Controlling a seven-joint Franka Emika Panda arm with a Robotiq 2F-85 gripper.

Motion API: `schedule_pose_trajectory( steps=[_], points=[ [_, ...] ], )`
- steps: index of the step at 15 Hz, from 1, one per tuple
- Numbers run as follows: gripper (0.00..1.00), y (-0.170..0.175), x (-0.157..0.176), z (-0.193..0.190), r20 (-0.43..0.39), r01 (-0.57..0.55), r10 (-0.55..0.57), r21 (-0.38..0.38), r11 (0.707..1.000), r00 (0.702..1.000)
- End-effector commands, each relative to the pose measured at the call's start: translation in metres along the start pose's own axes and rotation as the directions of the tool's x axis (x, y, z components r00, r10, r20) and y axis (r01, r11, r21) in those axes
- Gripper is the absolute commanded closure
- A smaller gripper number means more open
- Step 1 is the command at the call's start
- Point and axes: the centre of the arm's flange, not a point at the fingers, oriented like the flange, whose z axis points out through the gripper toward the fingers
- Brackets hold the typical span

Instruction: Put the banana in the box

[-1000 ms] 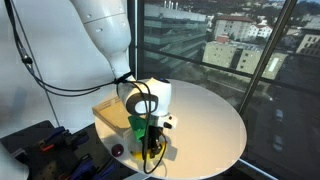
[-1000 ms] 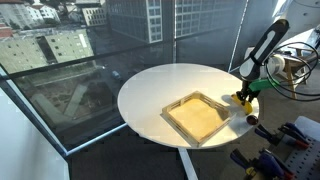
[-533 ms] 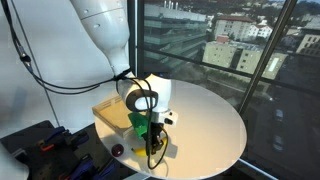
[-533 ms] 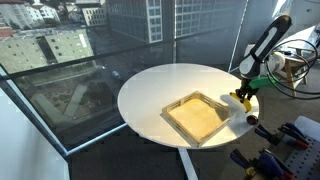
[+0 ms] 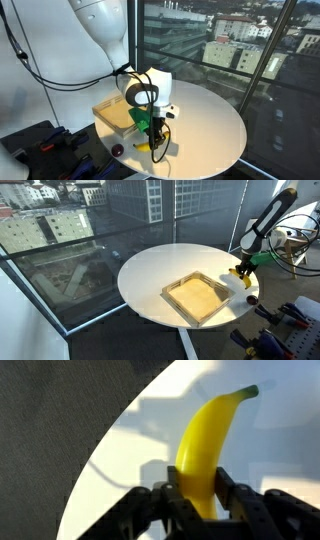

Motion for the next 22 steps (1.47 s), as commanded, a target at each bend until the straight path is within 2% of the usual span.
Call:
schedule_pose_trajectory(
  steps=[1,22],
  points=[
    [0.84,0.004,-0.009,-0.021,-0.002,0.024,-0.024,0.025,0.999,1.0],
    [0.84,-0.003,-0.015,-0.082,0.02,0.092,-0.093,0.047,0.995,0.995]
  ],
)
